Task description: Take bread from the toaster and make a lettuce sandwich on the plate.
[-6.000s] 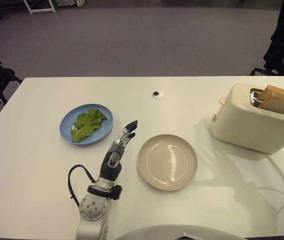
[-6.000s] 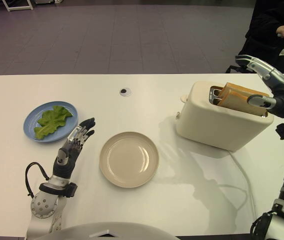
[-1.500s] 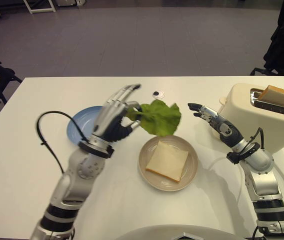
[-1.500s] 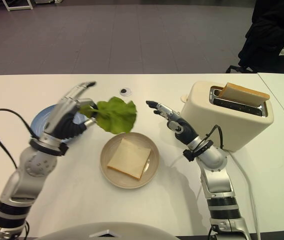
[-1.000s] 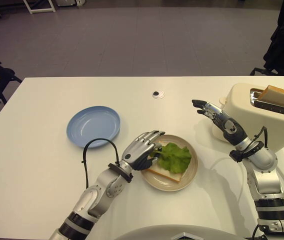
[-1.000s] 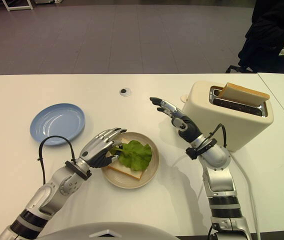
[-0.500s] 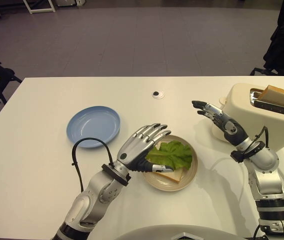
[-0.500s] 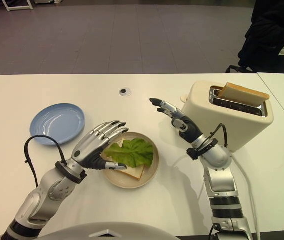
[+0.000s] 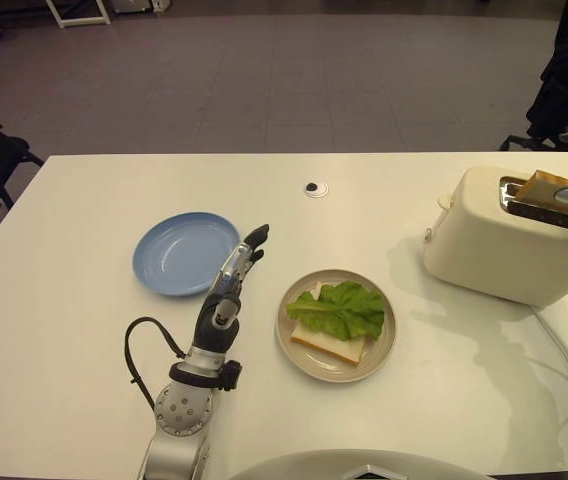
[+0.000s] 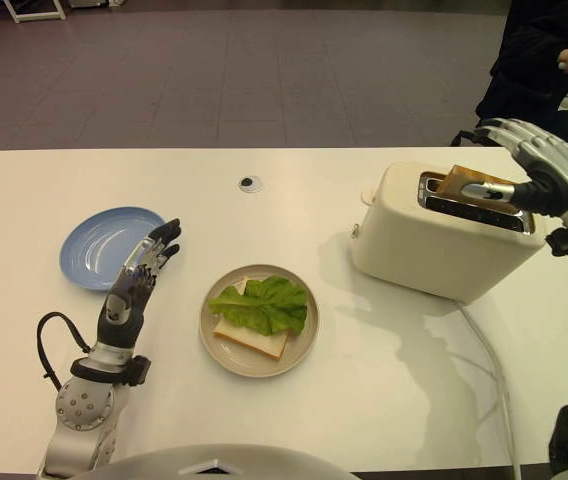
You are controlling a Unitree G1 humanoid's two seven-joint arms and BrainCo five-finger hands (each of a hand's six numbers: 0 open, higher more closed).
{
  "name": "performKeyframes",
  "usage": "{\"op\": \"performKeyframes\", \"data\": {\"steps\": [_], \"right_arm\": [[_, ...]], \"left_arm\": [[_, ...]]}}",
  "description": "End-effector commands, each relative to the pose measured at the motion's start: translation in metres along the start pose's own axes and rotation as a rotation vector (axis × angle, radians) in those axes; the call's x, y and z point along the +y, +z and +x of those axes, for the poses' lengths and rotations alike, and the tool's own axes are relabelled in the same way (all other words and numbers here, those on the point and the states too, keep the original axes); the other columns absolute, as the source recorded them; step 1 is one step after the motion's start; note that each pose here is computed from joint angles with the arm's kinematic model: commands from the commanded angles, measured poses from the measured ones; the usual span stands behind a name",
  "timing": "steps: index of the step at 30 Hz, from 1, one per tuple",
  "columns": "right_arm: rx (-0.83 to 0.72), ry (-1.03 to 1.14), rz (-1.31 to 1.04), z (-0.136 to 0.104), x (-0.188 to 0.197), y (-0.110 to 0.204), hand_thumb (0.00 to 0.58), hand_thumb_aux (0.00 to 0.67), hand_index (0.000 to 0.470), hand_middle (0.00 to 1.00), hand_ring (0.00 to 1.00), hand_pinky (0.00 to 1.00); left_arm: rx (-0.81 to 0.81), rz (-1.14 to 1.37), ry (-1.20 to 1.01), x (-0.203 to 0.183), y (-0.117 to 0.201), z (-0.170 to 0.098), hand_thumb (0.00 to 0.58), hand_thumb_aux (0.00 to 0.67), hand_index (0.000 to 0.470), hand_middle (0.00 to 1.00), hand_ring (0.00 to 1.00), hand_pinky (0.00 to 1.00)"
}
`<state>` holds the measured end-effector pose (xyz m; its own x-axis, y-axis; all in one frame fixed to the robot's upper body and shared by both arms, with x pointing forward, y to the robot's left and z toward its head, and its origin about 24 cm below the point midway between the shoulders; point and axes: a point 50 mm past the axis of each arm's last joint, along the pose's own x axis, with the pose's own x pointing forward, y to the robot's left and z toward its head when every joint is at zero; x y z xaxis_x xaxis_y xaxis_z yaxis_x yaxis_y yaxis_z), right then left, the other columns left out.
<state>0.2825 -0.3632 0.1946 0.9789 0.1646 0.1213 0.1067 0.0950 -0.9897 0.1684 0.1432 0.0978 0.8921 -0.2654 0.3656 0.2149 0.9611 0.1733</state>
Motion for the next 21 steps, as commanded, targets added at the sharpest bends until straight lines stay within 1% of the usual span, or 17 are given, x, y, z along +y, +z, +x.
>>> {"op": "performKeyframes", "data": {"steps": [1,2,3,4,6,7,8,9,16,18,21], "right_arm": [[0.043,0.025,-0.011,0.005,0.008,-0.011,0.116,0.071,0.050,0.00,0.00,0.00],[0.055,0.032,0.005,0.006,0.012,-0.012,0.352,0.250,0.175,0.00,0.00,0.00],[0.063,0.042,0.016,0.008,0.016,-0.013,0.476,0.386,0.271,0.00,0.00,0.00],[0.066,0.052,0.022,0.008,0.020,-0.014,0.484,0.397,0.278,0.00,0.00,0.00],[0.056,0.068,0.047,0.010,0.026,-0.012,0.526,0.465,0.326,0.00,0.00,0.00],[0.050,0.071,0.056,0.010,0.027,-0.011,0.558,0.539,0.378,0.00,0.00,0.00],[0.041,0.075,0.066,0.010,0.029,-0.010,0.576,0.617,0.433,0.00,0.00,0.00],[0.029,0.075,0.078,0.012,0.030,-0.008,0.580,0.670,0.470,0.00,0.00,0.00],[-0.037,0.051,0.164,0.017,0.028,0.002,0.580,0.670,0.470,0.00,0.00,0.00],[-0.047,0.017,0.213,0.019,0.019,0.002,0.580,0.670,0.470,0.00,0.00,0.00],[-0.077,-0.021,0.363,0.020,-0.001,0.001,0.580,0.670,0.470,0.00,0.00,0.00]], "left_arm": [[0.015,-0.014,-0.019,-0.003,-0.003,-0.001,0.000,0.000,0.000,0.00,0.00,0.00],[0.013,-0.017,-0.027,-0.005,-0.003,-0.001,0.000,0.000,0.000,0.00,0.00,0.00],[0.011,-0.020,-0.034,-0.006,-0.003,-0.002,0.000,0.000,0.000,0.00,0.00,0.00],[0.009,-0.023,-0.042,-0.007,-0.002,-0.001,0.000,0.000,0.000,0.00,0.00,0.00],[0.009,-0.027,-0.053,-0.009,-0.002,-0.001,0.000,0.000,0.000,0.00,0.00,0.00],[0.011,-0.028,-0.057,-0.010,-0.003,-0.001,0.000,0.000,0.000,0.00,0.00,0.00],[0.013,-0.028,-0.060,-0.011,-0.004,-0.002,0.000,0.000,0.000,0.00,0.00,0.00],[0.016,-0.027,-0.059,-0.011,-0.004,-0.003,0.000,0.000,0.000,0.00,0.00,0.00],[0.027,-0.018,-0.059,-0.011,-0.006,-0.005,0.000,0.000,0.000,0.00,0.00,0.00],[0.028,-0.017,-0.058,-0.011,-0.006,-0.005,0.000,0.000,0.000,0.00,0.00,0.00],[0.029,-0.017,-0.054,-0.010,-0.006,-0.005,0.000,0.000,0.000,0.00,0.00,0.00]]}}
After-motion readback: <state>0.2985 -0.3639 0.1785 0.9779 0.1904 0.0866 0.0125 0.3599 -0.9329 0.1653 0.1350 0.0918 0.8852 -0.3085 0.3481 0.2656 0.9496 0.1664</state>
